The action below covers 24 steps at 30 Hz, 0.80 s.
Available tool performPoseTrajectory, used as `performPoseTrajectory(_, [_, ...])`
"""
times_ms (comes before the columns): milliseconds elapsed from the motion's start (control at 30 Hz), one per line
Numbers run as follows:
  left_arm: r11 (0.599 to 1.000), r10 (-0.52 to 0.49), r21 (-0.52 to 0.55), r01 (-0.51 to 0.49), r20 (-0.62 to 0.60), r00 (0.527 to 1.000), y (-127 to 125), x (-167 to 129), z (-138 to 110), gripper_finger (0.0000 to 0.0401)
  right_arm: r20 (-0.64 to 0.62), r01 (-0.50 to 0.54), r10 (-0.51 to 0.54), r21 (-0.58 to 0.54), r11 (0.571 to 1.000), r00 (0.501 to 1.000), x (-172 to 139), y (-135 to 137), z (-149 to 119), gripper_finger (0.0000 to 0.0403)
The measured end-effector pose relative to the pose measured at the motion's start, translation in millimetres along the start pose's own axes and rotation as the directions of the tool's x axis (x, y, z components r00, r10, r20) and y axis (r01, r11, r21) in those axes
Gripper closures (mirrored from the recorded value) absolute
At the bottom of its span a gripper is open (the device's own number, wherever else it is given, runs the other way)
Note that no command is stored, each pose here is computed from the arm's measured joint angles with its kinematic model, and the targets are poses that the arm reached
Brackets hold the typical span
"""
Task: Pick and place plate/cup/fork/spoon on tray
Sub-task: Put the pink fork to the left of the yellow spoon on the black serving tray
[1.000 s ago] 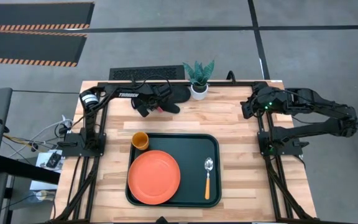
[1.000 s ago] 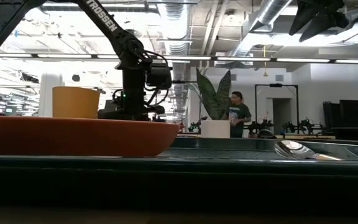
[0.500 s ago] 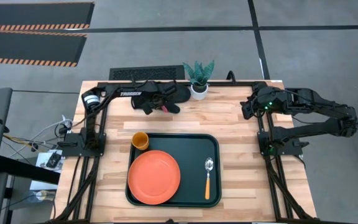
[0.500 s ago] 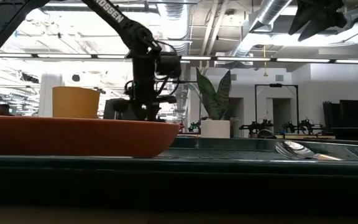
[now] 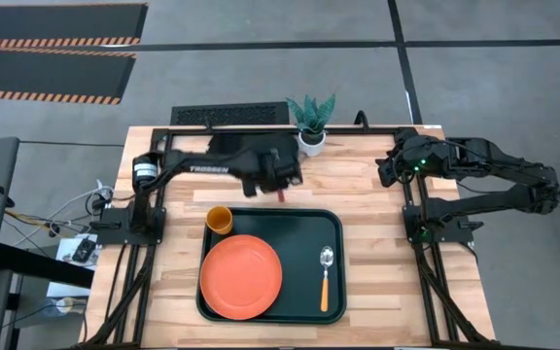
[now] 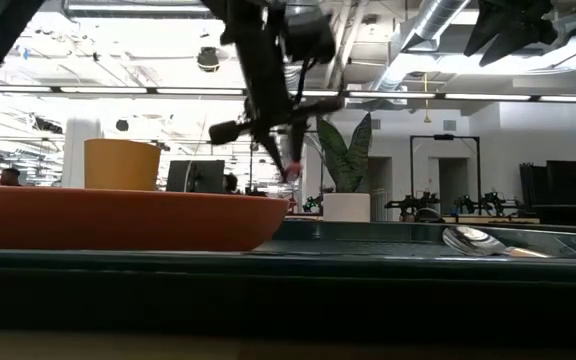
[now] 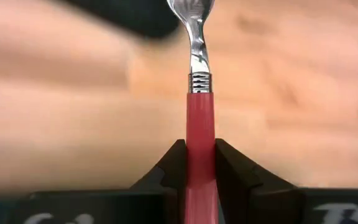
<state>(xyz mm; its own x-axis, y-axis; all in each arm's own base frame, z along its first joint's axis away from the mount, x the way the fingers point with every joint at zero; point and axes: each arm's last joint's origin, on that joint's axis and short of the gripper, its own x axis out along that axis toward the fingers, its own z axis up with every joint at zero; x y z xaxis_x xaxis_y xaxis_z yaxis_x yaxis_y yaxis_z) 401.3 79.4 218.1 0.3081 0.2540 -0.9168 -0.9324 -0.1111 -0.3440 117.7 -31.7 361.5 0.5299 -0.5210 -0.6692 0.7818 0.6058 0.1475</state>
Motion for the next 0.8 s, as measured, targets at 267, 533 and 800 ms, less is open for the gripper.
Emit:
performPoseTrajectory(267, [0.989, -0.148, -0.002, 0.148, -0.038, 0.988, -9.5, -28.5, -90.4, 0.0359, 0.0, 0.0, 0.0, 0.0, 1.0, 1.0, 0.0, 0.0, 0.0, 0.0164])
performPoseTrajectory(533, [0.946, -0.323, -0.061, 0.318, -0.113, 0.94, -11.7, -49.9, -150.3, 0.0359, -0.02, -0.026, 0.026, -0.018, 0.999, 0.999, 0.0, 0.7, -0.6, 0.0164])
performPoseTrajectory(800, [0.905, -0.425, -0.096, 0.414, -0.176, 0.888, -7.0, -67.5, -191.1, 0.0359, -0.031, -0.041, 0.04, -0.022, 0.999, 0.999, 0.0, 1.1, -1.0, 0.0164])
